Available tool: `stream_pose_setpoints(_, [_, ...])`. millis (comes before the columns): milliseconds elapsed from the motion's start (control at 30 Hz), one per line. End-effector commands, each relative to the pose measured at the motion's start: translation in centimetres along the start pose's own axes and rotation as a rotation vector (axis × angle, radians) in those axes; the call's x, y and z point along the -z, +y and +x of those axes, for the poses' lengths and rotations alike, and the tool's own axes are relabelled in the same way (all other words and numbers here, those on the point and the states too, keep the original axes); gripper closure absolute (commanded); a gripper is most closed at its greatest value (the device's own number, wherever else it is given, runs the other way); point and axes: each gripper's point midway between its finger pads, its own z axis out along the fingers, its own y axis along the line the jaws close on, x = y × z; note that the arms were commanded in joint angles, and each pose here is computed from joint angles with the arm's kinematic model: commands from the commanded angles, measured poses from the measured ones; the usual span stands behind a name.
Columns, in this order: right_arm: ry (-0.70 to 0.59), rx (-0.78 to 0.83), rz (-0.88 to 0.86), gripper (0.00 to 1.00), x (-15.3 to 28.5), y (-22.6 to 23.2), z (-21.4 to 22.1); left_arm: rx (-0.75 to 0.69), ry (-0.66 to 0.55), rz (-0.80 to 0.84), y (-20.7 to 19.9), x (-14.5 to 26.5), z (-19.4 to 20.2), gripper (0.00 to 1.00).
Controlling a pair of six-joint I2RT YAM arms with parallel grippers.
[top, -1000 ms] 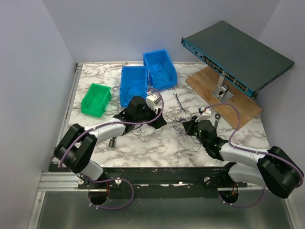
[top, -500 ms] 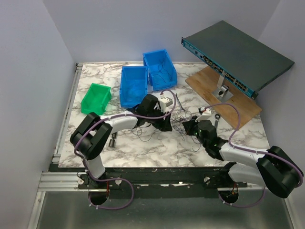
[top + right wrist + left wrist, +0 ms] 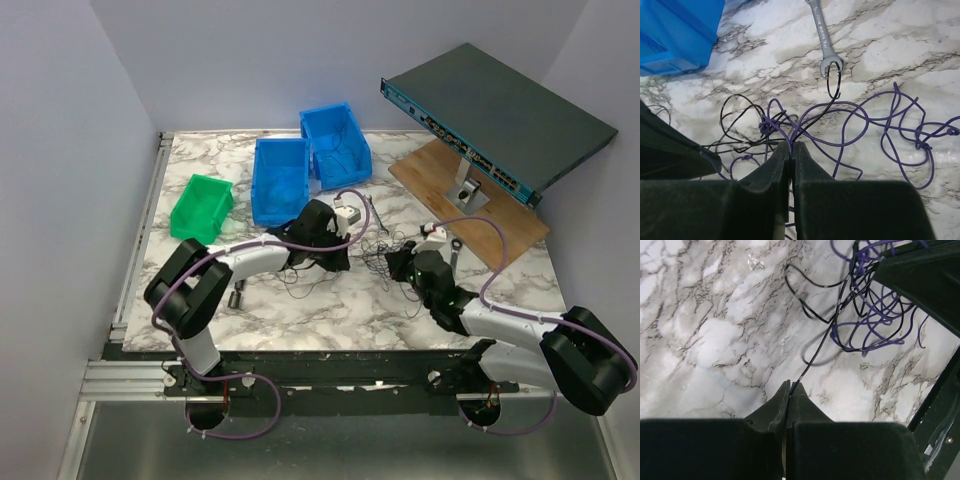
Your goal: Untangle the cables
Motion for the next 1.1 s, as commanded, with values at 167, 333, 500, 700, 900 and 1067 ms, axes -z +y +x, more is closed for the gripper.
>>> stream_pose_setpoints(167, [-0.013, -0.013, 0.126, 0.68, -0.7, -1.6, -0.7, 0.032, -0.231, -0.15, 2.8, 4.8, -2.8, 1.0])
stream_pose_setpoints(333, [-0.003, -0.008, 0.108, 0.57, -0.8, -1.2, -0.5, 0.032, -0.242, -0.148, 2.9, 5.2, -2.9, 1.0])
stream_pose_setpoints(500, [0.036, 0.019, 0.023, 0.41, -1.0, 0.1, 0.4, 0.033, -0.236, -0.135, 2.7, 5.0, -2.8, 1.0])
stream_pose_setpoints(700, [0.141, 0.084, -0.11, 0.33, -2.3, 2.8, 2.5, 0.029, -0.247, -0.123, 2.4, 5.2, -2.9, 1.0])
stream_pose_setpoints(900, [0.204, 0.122, -0.197, 0.26, -3.8, 5.1, 3.9, 0.011, -0.25, -0.083, 1.7, 5.2, -3.0, 1.0])
stream_pose_setpoints(1067, [0.26, 0.177, -0.236, 0.24, -4.3, 6.6, 5.7, 0.011, -0.242, -0.078, 1.7, 5.1, -2.9, 1.0])
